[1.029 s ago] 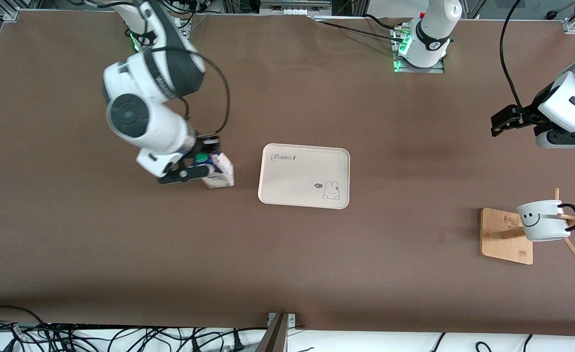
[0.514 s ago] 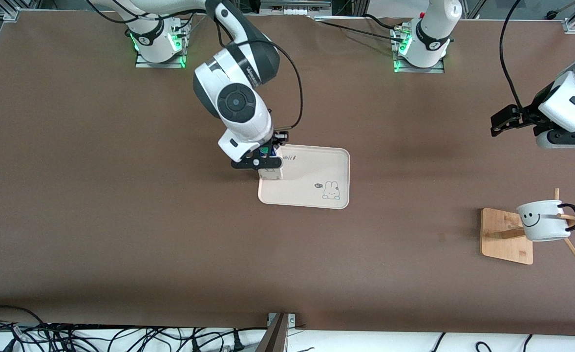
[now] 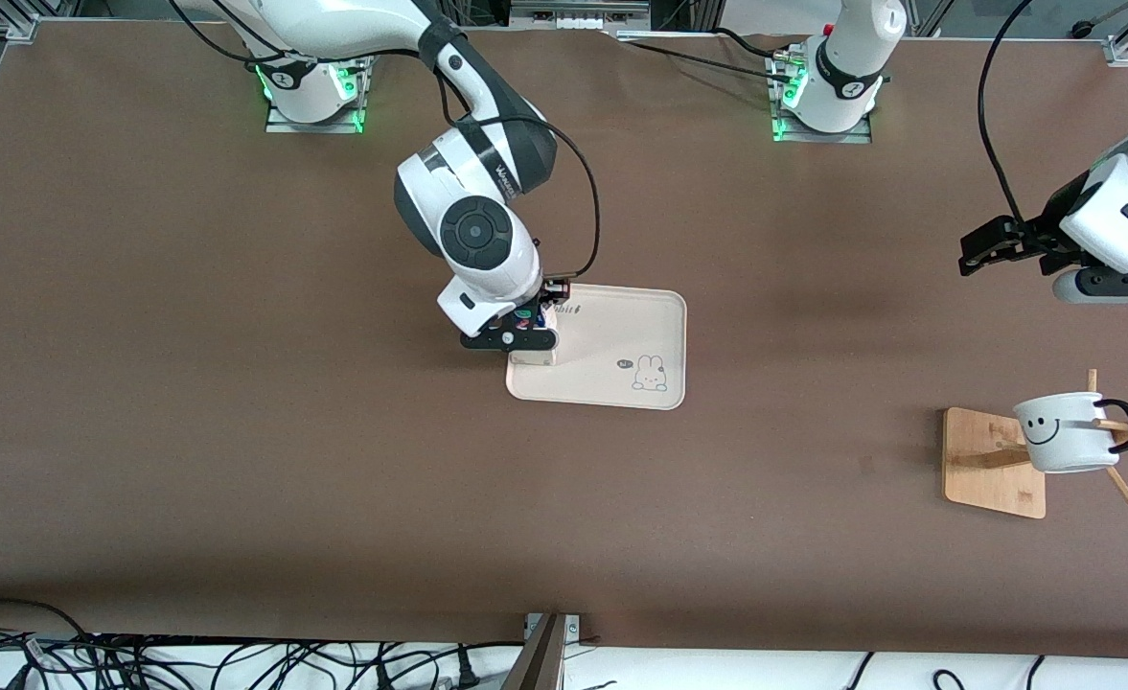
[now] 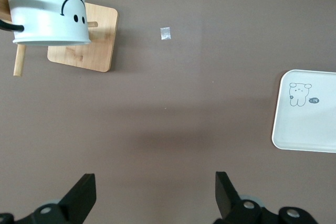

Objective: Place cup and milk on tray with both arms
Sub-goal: 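Lower the carton onto the tray and open the right gripper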

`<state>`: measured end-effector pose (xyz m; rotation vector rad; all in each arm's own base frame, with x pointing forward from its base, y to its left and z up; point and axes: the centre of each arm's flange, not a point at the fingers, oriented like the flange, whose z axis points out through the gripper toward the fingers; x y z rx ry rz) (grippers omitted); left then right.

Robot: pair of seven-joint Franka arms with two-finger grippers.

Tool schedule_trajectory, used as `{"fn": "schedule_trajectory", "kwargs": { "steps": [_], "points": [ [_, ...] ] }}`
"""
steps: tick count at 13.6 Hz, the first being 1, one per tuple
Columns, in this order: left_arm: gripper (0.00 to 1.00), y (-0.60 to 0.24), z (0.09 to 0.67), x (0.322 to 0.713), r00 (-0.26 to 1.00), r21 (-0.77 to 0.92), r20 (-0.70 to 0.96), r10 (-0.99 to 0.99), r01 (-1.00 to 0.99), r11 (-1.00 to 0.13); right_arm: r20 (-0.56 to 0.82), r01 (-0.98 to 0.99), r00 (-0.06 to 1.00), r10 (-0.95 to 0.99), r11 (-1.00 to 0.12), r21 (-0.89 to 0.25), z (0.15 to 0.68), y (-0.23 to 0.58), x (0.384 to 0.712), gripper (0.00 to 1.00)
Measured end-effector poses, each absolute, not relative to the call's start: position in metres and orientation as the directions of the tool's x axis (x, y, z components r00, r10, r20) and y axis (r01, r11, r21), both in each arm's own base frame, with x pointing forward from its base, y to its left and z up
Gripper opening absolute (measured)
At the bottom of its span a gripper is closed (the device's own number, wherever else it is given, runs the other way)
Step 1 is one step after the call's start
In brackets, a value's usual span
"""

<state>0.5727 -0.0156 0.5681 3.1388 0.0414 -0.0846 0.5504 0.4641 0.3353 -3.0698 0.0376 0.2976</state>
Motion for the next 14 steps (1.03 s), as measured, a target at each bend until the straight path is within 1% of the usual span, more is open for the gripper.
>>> {"fn": "schedule_trajectory", "kwargs": {
  "steps": [2, 4, 6, 7, 8, 10, 12, 14],
  "points": [
    [1.0, -0.016, 0.567, 0.574, 0.998, 0.001, -0.056, 0.026, 0.026, -1.0, -0.195, -0.031, 0.981, -0.021, -0.998, -0.052, 0.332, 0.465, 0.55, 0.51],
    [1.0, -0.016, 0.567, 0.574, 0.998, 0.001, -0.056, 0.026, 0.026, -1.0, -0.191, -0.033, 0.981, -0.022, -0.998, -0.055, 0.331, 0.465, 0.551, 0.66],
    [1.0, -0.016, 0.568, 0.576, 0.998, 0.001, -0.053, 0.026, 0.026, -1.0, -0.186, -0.034, 0.982, -0.022, -0.998, -0.058, 0.332, 0.466, 0.552, 0.88],
    [1.0, -0.016, 0.57, 0.58, 0.999, 0.002, -0.047, 0.026, 0.026, -1.0, -0.18, -0.035, 0.983, -0.023, -0.997, -0.062, 0.335, 0.466, 0.553, 0.96],
    [1.0, -0.016, 0.572, 0.585, 0.999, 0.002, -0.044, 0.026, 0.027, -1.0, -0.171, -0.037, 0.985, -0.025, -0.997, -0.067, 0.34, 0.465, 0.556, 1.0],
    [1.0, -0.014, 0.57, 0.599, 0.998, 0.003, -0.048, 0.029, 0.03, -1.0, -0.132, -0.046, 0.991, -0.034, -0.995, -0.088, 0.365, 0.461, 0.564, 1.0],
    [1.0, -0.006, 0.562, 0.611, 0.997, 0.002, -0.059, 0.043, 0.043, -0.999, -0.062, -0.076, 0.996, -0.069, -0.99, -0.117, 0.415, 0.439, 0.581, 1.0],
    [1.0, 0.006, 0.551, 0.617, 0.995, 0.001, -0.073, 0.064, 0.064, -0.998, -0.017, -0.11, 0.994, -0.109, -0.988, -0.112, 0.467, 0.392, 0.598, 1.0]
  ]
}}
